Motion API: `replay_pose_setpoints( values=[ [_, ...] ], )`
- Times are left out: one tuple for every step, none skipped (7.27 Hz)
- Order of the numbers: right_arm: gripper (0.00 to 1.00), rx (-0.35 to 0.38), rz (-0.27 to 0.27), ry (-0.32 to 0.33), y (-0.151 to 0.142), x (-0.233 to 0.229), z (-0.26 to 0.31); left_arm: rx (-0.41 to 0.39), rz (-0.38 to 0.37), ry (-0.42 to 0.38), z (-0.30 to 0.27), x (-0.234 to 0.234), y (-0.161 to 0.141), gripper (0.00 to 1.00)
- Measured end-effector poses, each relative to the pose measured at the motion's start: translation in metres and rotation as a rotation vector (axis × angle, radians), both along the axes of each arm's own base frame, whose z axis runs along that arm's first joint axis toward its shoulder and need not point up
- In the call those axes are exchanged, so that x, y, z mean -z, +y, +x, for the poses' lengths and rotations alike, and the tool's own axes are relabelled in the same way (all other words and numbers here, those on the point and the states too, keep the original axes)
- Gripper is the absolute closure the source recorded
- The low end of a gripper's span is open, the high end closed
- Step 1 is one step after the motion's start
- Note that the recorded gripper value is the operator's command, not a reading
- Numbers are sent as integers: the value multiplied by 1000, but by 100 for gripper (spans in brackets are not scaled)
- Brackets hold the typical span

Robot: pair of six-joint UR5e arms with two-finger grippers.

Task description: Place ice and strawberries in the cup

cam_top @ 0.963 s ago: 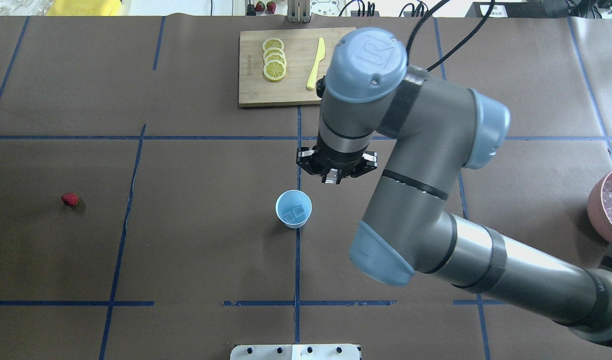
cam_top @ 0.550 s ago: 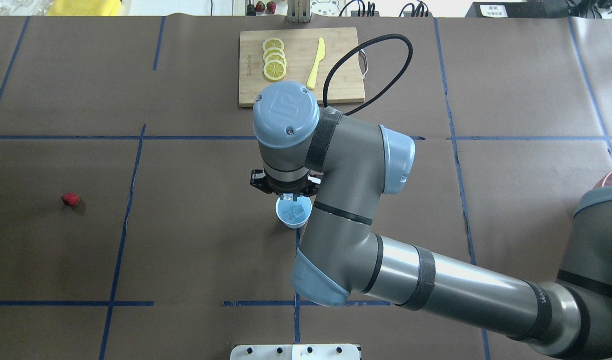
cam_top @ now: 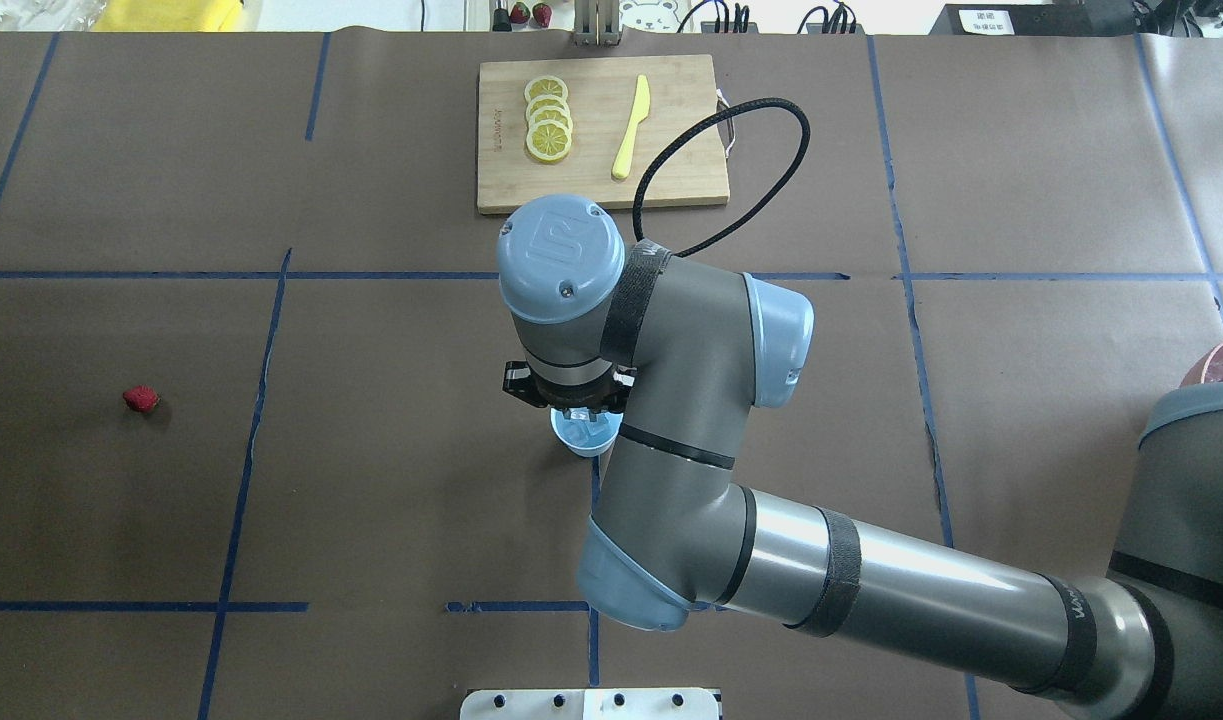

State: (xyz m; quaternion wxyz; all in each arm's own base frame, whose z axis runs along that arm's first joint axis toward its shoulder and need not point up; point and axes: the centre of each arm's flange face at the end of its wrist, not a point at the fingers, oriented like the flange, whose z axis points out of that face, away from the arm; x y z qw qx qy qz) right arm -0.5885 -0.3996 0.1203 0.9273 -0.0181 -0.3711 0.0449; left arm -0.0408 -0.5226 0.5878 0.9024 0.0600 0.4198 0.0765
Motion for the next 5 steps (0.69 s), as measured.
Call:
replay_pose_setpoints(
  values=[
    [0,1,-2,4,1,-1,0,0,0,0,0,0,0,0],
    [0,1,-3,4,1,-2,0,-1,1,0,1,0,0,0],
    [0,0,-2,1,3,-1,2,-3,0,0,2,0,-1,0],
    [0,-2,-1,-1,4,2,9,-5,-1,-1,3,0,-1,0],
    [0,-8,-2,-2,6,9,23,-5,-1,-1,3,0,-1,0]
  ],
)
